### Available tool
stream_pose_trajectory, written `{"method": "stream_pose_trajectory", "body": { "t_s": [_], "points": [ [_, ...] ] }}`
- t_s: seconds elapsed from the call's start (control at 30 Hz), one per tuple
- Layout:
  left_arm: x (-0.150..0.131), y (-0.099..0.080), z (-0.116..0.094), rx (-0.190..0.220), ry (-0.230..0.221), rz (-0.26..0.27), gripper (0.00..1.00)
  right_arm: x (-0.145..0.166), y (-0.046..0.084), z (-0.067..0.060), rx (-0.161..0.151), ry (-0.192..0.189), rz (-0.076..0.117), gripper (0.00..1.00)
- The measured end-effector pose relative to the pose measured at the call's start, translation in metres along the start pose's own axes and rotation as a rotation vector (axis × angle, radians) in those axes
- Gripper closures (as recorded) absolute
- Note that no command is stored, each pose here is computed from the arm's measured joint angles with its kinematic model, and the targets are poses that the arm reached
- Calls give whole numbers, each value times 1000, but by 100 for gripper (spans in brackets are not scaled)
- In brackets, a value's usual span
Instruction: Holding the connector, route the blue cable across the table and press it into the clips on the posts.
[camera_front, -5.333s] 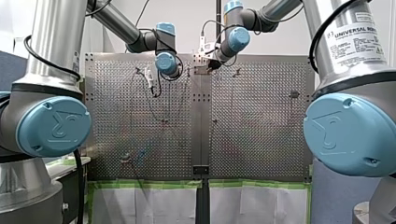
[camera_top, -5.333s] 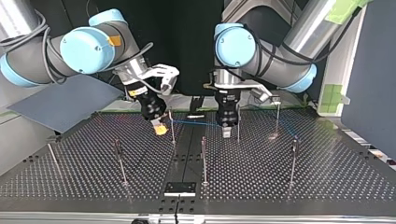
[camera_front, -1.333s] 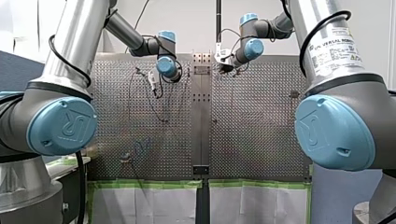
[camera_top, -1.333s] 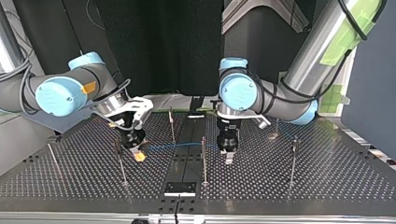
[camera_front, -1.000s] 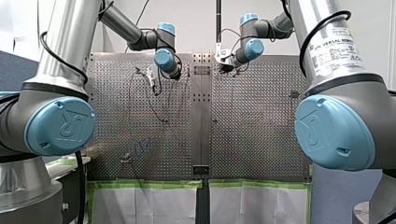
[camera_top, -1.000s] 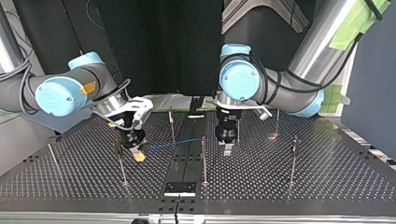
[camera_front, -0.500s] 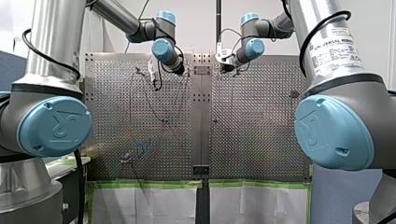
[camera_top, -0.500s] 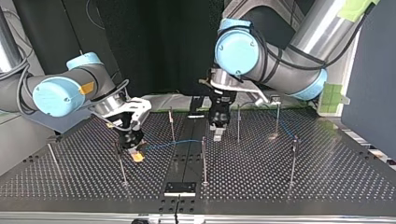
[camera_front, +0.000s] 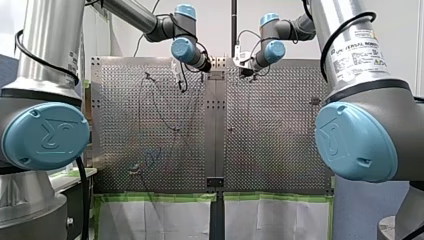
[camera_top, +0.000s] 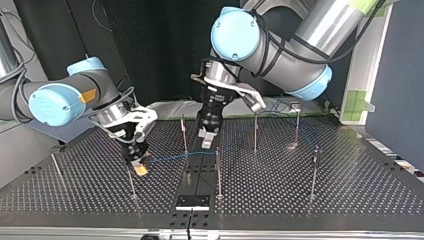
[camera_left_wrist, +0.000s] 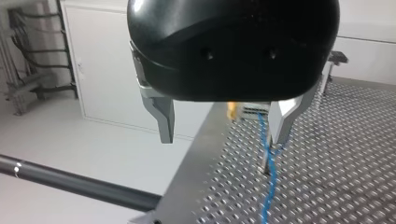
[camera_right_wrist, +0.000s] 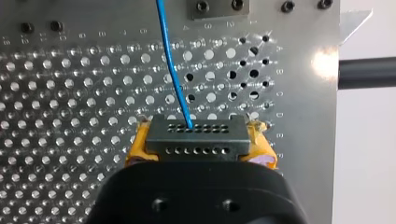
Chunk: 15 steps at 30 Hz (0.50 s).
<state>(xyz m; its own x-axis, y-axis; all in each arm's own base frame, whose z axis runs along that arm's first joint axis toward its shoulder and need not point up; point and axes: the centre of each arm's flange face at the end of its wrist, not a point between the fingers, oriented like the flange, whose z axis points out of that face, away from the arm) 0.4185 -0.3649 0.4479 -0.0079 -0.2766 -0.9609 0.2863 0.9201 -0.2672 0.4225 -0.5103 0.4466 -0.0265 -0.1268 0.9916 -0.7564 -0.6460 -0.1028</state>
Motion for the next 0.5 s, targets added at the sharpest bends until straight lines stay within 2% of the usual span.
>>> {"method": "stream_pose_trajectory", "body": {
  "t_s": [0.1, 0.23, 0.5],
  "points": [
    [-3, -5, 4, 6, -5, -2, 0, 0, 2, 0, -6, 0, 1, 100],
    [1, -9, 12, 7, 11, 6, 0, 1, 2, 0, -9, 0, 3, 100],
    [4, -17, 27, -3, 20, 13, 0, 1, 3, -1, -11, 0, 3, 100]
  ]
}}
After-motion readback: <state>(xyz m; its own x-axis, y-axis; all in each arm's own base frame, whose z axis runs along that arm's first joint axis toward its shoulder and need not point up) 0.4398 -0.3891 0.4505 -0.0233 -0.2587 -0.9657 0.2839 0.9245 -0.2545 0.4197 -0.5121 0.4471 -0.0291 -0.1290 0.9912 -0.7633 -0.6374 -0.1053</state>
